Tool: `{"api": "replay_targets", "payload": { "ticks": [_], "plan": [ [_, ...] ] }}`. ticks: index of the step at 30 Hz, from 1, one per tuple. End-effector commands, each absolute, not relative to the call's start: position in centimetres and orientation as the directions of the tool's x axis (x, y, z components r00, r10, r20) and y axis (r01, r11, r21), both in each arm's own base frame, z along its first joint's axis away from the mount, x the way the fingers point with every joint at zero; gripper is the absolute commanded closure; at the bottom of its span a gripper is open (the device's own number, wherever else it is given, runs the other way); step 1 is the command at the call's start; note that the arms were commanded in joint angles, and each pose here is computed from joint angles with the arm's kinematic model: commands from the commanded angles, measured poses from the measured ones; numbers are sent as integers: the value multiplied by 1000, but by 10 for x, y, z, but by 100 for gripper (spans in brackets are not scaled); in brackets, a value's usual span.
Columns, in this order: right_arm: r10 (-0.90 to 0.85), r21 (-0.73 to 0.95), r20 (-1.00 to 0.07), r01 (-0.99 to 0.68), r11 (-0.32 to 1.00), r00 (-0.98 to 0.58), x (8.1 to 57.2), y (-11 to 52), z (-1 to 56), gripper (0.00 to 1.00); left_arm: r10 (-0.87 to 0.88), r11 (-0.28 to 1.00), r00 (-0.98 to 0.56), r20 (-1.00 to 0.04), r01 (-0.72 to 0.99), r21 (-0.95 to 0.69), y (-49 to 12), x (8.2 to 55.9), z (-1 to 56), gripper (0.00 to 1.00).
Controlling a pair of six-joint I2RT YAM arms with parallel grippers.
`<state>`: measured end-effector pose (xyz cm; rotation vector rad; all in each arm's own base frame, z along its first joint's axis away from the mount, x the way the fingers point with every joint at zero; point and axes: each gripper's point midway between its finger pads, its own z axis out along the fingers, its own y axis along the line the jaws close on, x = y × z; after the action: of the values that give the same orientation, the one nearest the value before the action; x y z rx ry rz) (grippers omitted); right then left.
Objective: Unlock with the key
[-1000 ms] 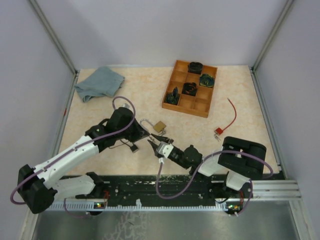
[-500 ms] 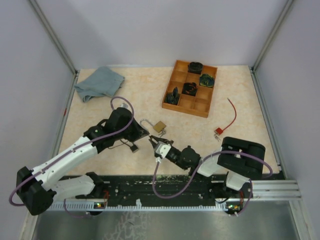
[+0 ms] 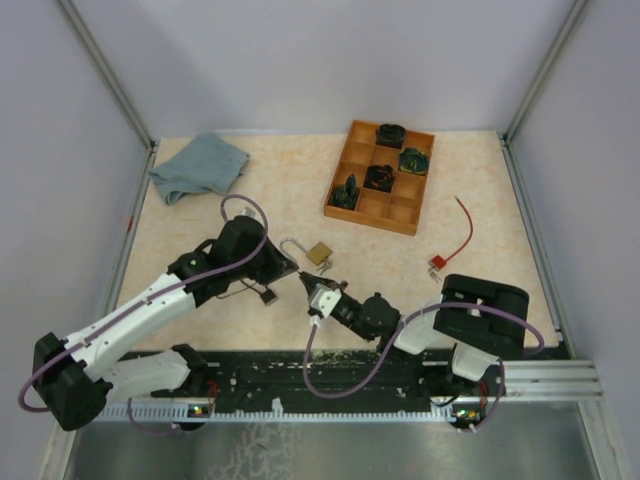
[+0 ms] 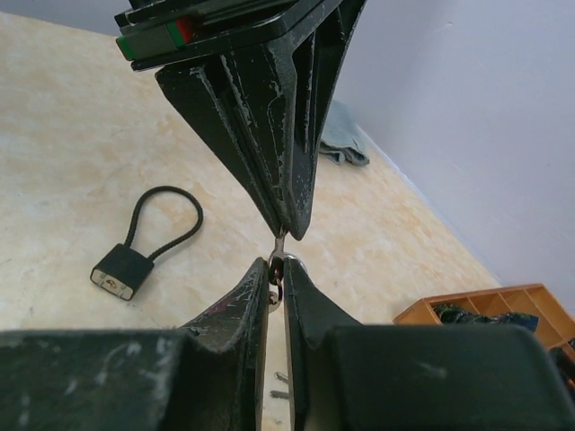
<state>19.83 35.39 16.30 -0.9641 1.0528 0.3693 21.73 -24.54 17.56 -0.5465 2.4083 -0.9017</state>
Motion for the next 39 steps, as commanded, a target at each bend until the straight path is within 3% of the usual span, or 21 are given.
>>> {"api": "replay_targets", "payload": {
  "ticks": [1, 5, 8, 10, 12, 14, 17, 23, 27, 39],
  "plan": [
    [-97, -448, -861, -656, 608, 499, 198, 362, 190, 90, -531, 687, -791, -305, -192, -701, -247, 215, 175, 100],
    [-92, -435, -866, -649, 624, 492, 201, 363, 193, 100, -527, 682, -796, -297, -188, -707, -249, 214, 174, 100],
    [-57, -397, -882, -671, 626, 469, 198, 364, 198, 100, -523, 684, -797, -302, -181, -706, -248, 213, 174, 100],
    [-44, -370, -898, -696, 615, 438, 195, 364, 199, 100, -526, 695, -786, -326, -176, -697, -243, 214, 174, 94],
    [-33, -330, -920, -726, 603, 391, 192, 363, 198, 100, -529, 711, -769, -360, -169, -683, -235, 215, 175, 79],
    [-30, -285, -944, -768, 574, 328, 187, 364, 192, 100, -531, 727, -747, -399, -160, -668, -225, 216, 177, 56],
    [12, -171, -978, -824, 540, 211, 182, 360, 189, 100, -526, 748, -724, -446, -144, -648, -212, 214, 178, 44],
    [111, 99, -992, -880, 465, -53, 172, 351, 187, 100, -503, 805, -705, -500, -173, -567, -184, 206, 172, 38],
    [136, 188, -981, -860, 474, -139, 170, 340, 184, 100, -460, 853, -741, -489, -218, -474, -171, 196, 149, 33],
    [141, 186, -981, -852, 489, -133, 166, 324, 172, 100, -306, 948, -889, -341, -316, -27, -153, 185, 80, 22]
  ]
}}
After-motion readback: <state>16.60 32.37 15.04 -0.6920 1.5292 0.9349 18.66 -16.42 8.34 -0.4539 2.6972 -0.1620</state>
